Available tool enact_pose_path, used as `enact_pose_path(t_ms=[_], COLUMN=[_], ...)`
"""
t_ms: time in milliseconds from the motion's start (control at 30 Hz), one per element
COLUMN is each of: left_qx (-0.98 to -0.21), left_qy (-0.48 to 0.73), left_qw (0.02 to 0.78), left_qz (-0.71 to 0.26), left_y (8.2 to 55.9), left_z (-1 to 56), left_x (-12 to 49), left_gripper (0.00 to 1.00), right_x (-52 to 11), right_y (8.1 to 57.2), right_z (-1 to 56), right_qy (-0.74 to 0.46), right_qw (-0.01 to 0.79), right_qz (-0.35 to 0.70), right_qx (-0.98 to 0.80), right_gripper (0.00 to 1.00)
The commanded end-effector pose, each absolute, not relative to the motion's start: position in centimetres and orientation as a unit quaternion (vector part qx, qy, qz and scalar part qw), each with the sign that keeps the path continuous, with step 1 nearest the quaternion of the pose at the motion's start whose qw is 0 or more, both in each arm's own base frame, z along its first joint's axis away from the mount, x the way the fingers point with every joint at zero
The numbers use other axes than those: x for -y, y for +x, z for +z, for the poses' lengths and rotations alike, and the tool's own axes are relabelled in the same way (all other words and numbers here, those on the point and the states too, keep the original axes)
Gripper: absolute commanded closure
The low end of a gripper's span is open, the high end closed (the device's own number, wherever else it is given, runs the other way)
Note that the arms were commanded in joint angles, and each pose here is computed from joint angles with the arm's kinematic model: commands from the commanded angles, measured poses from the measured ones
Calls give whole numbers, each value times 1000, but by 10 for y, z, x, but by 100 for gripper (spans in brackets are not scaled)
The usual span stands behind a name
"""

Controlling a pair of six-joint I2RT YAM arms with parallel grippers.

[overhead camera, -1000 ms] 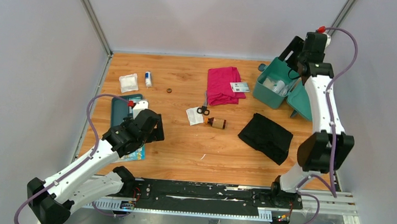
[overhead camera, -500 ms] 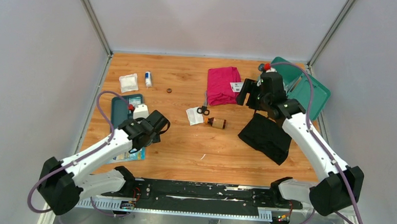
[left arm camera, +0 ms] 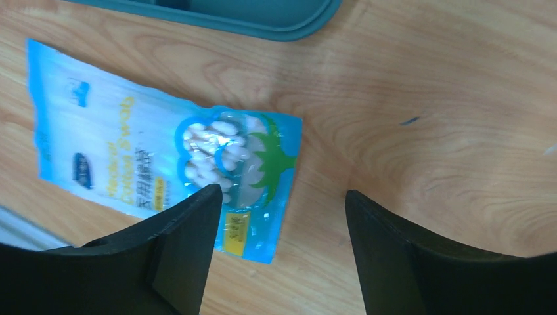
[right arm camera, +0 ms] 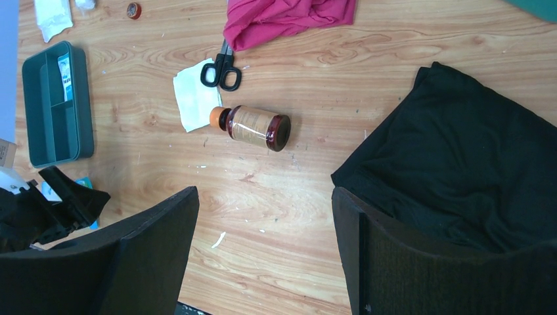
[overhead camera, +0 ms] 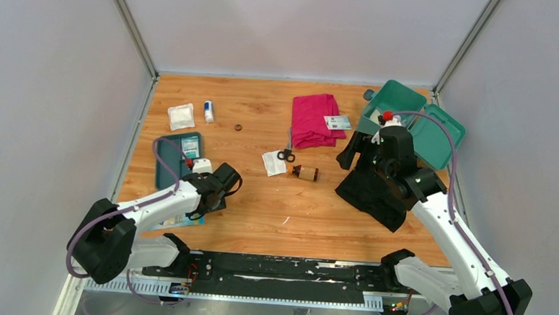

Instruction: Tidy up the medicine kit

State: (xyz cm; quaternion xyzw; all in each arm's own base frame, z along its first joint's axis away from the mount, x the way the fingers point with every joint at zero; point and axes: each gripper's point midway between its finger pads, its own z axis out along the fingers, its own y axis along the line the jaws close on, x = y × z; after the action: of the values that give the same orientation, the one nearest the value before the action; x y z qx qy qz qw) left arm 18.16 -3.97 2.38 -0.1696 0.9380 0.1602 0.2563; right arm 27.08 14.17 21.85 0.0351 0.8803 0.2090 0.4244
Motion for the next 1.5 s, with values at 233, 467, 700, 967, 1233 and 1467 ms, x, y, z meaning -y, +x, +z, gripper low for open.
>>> enact_pose_path(t_ms=[233, 467, 700, 967, 1233, 1467], left_qx=[-940, -946, -958, -964, -960, -943], left_qy=[-192, -181, -157, -98, 63, 131], left_qw=[250, 244, 235, 237, 230, 259], left_qz=[130, 115, 46, -72, -146, -163], left_y=[184, 185, 187, 189, 168, 146], left_z=[1, -2, -6, -3, 14, 48], left_x=[49, 56, 90, 171, 290, 319], left_gripper=[50, 76, 89, 90, 92, 78], right_x=[-144, -145, -145, -139, -126, -108], right_y=[255, 254, 253, 249, 243, 239], right_z=[216, 218, 220, 226, 237, 250], right_qy=[38, 43, 44, 51, 60, 63], right_qw=[409, 408, 409, 419, 441, 473], right_qz=[223, 228, 232, 226, 210, 181], right_qx=[-884, -883, -882, -878, -870, -860], right_gripper=[22, 22, 22, 22, 22, 21])
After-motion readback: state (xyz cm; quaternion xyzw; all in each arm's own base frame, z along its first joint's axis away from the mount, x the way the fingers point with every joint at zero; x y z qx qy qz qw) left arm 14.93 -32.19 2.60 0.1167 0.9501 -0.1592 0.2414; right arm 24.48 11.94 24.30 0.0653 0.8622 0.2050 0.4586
